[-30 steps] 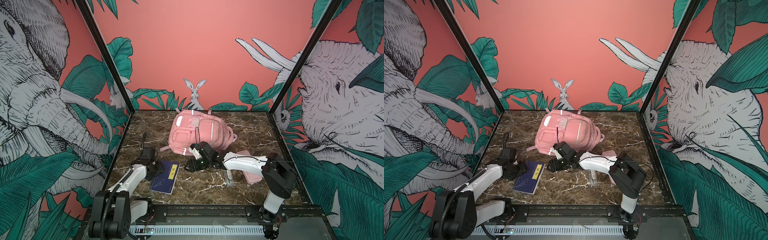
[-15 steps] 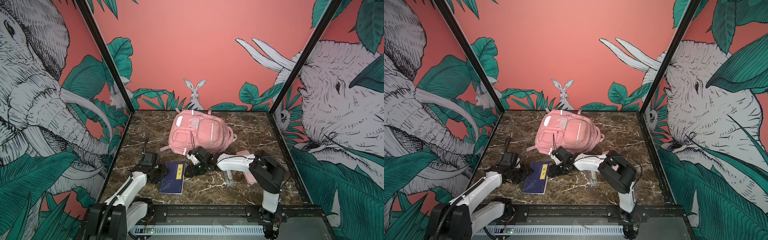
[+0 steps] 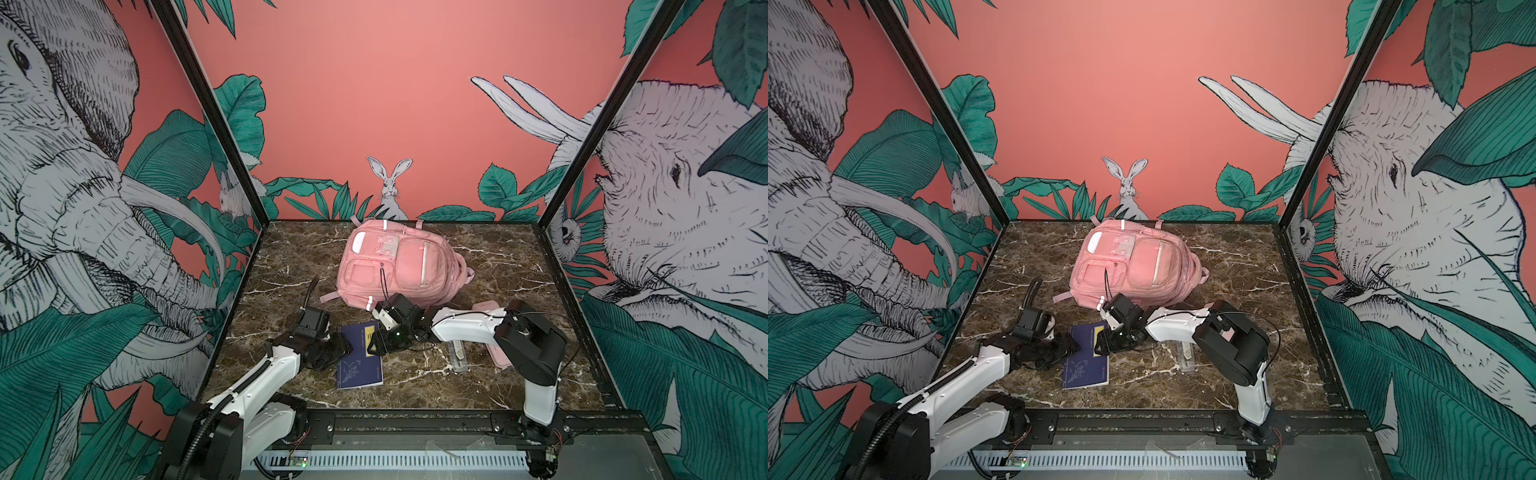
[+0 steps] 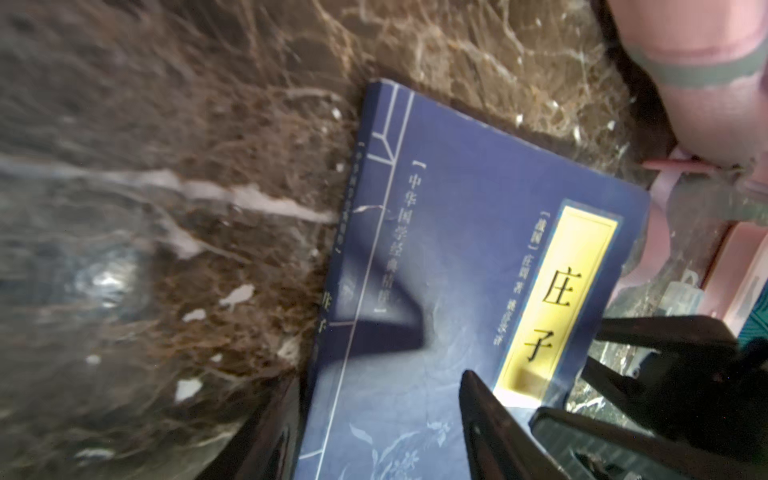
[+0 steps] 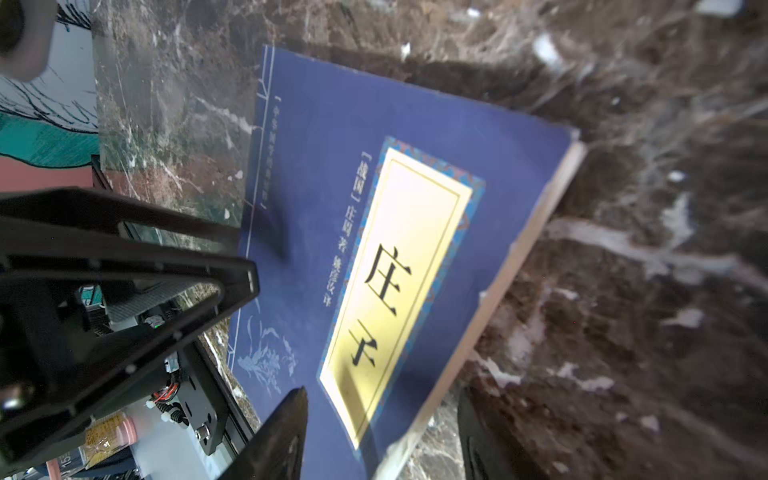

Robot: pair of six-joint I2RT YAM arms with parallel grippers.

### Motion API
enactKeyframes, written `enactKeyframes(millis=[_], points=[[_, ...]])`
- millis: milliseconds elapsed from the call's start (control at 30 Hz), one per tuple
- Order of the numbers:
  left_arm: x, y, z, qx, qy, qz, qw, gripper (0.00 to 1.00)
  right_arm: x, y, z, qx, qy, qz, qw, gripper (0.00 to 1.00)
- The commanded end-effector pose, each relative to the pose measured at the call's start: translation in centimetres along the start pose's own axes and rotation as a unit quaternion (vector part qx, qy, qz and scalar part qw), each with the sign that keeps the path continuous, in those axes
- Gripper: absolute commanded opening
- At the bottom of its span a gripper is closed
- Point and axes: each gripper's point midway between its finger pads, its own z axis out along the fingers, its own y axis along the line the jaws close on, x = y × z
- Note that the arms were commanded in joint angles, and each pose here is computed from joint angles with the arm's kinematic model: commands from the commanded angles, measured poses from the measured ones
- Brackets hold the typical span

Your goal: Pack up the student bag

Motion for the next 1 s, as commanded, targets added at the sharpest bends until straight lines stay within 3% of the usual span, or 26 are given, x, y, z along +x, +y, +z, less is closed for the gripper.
enactKeyframes(millis=[0, 233, 500, 800, 967], points=[[1.9, 0.5, 0.5, 0.004, 0.033, 0.011, 0.999, 0.63, 0.9, -2.2, -0.3, 0.054, 0.008, -0.007, 0.998, 0.55], [2.8, 0.8, 1.0, 0.007, 0.052, 0.039, 0.998, 0.63, 1.5, -3.8, -1.3, 0.104, 0.026, -0.028, 0.994, 0.45], [2.9, 1.4, 1.8, -0.007, 0.068, 0.07, 0.995, 0.63, 1.5, -4.5, -1.4, 0.123, 0.03, -0.027, 0.992, 0.44], [3.1, 2.5, 2.2, -0.042, 0.087, 0.096, 0.991, 0.64, 1.5, -4.8, -0.8, 0.128, 0.037, -0.024, 0.991, 0.22], [2.9, 3.2, 2.1, -0.064, 0.083, 0.1, 0.989, 0.65, 1.8, -5.3, -0.7, 0.137, 0.045, -0.022, 0.989, 0.19]])
